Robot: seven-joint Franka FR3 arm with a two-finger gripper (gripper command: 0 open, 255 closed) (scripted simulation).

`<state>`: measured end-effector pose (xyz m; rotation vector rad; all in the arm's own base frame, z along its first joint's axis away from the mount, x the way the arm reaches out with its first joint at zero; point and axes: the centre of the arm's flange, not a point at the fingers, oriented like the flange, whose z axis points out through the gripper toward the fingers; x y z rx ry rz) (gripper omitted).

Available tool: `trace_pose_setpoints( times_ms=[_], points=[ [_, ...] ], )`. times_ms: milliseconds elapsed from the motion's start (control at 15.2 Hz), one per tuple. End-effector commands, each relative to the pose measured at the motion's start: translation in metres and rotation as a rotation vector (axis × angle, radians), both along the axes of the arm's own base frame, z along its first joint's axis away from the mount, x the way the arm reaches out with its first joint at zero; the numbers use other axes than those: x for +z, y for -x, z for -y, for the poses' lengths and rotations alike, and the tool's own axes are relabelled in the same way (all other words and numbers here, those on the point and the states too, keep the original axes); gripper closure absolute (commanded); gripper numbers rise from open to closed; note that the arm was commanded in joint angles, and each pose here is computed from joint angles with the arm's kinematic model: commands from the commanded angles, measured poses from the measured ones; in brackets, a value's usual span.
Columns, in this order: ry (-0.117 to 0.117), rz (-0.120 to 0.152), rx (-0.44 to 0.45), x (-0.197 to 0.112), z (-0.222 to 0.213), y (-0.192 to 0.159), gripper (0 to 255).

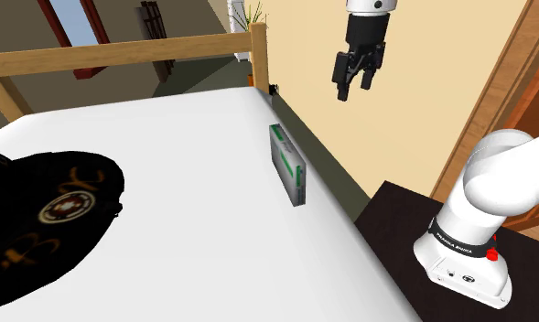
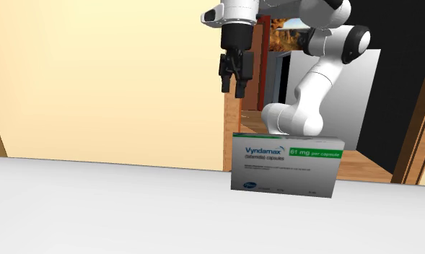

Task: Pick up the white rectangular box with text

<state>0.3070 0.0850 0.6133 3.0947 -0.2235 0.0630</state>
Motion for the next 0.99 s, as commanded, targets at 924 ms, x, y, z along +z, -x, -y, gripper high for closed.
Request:
trace_pose_setpoints(
  times_ms=[924],
  points=[
    [0.007,0.002,-0.428,-0.029,-0.206,-0.051,0]
  ],
)
